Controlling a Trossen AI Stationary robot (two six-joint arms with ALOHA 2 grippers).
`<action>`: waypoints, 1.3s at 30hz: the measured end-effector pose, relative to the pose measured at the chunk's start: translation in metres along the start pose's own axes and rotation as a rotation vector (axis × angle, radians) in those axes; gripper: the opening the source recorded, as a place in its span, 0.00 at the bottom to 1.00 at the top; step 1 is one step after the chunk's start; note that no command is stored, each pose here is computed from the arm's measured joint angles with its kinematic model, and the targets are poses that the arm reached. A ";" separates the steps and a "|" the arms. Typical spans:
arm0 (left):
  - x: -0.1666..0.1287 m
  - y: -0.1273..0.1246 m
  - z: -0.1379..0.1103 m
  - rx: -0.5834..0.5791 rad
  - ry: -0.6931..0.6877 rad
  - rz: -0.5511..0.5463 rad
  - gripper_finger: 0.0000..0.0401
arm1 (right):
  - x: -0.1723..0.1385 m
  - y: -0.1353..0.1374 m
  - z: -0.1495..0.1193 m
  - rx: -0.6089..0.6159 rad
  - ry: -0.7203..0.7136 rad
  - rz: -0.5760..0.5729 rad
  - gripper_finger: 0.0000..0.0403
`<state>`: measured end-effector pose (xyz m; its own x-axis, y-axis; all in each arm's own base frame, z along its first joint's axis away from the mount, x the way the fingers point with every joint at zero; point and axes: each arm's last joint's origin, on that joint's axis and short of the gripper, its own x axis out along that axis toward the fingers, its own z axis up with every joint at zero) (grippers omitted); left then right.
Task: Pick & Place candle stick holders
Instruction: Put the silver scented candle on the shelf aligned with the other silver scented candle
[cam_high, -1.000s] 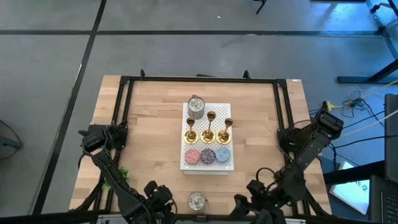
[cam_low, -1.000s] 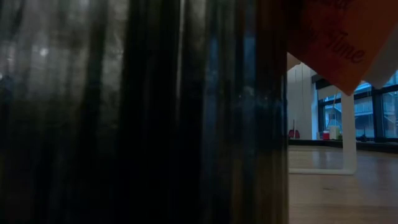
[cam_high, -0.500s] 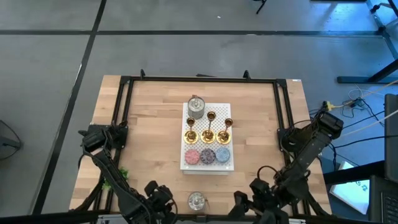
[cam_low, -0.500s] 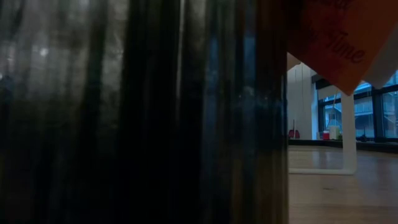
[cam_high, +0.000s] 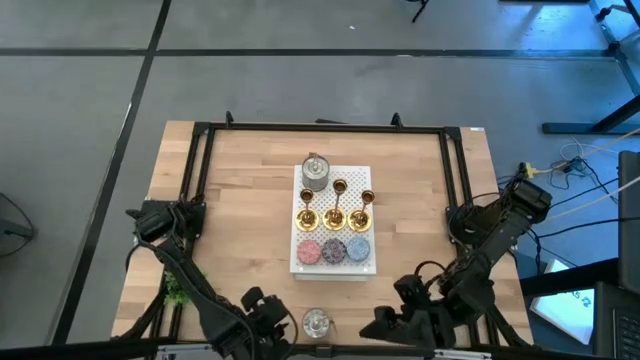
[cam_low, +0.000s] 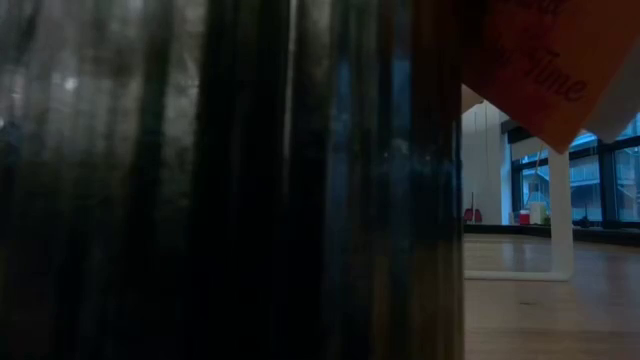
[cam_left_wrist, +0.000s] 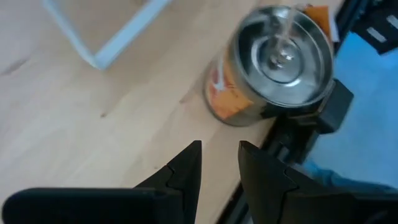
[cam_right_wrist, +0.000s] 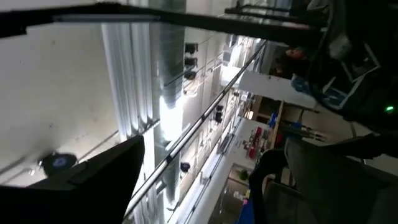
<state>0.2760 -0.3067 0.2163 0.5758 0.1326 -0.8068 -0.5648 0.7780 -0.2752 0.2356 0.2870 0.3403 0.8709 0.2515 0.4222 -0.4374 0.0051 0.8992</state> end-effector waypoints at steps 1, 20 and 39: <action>0.002 -0.001 0.002 0.000 0.015 -0.010 0.25 | 0.001 -0.001 0.001 0.002 -0.015 -0.007 0.97; 0.053 -0.003 -0.001 -0.097 0.063 0.045 0.01 | 0.001 -0.036 -0.004 -0.763 0.315 -0.169 0.97; 0.076 -0.017 0.041 -0.121 0.010 -0.137 0.00 | -0.075 -0.108 -0.038 -0.936 0.667 -0.912 0.87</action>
<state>0.3536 -0.2847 0.1810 0.6467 0.0244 -0.7624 -0.5491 0.7086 -0.4432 0.2093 0.3043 0.2070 0.7702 0.2072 -0.6032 -0.0135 0.9508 0.3095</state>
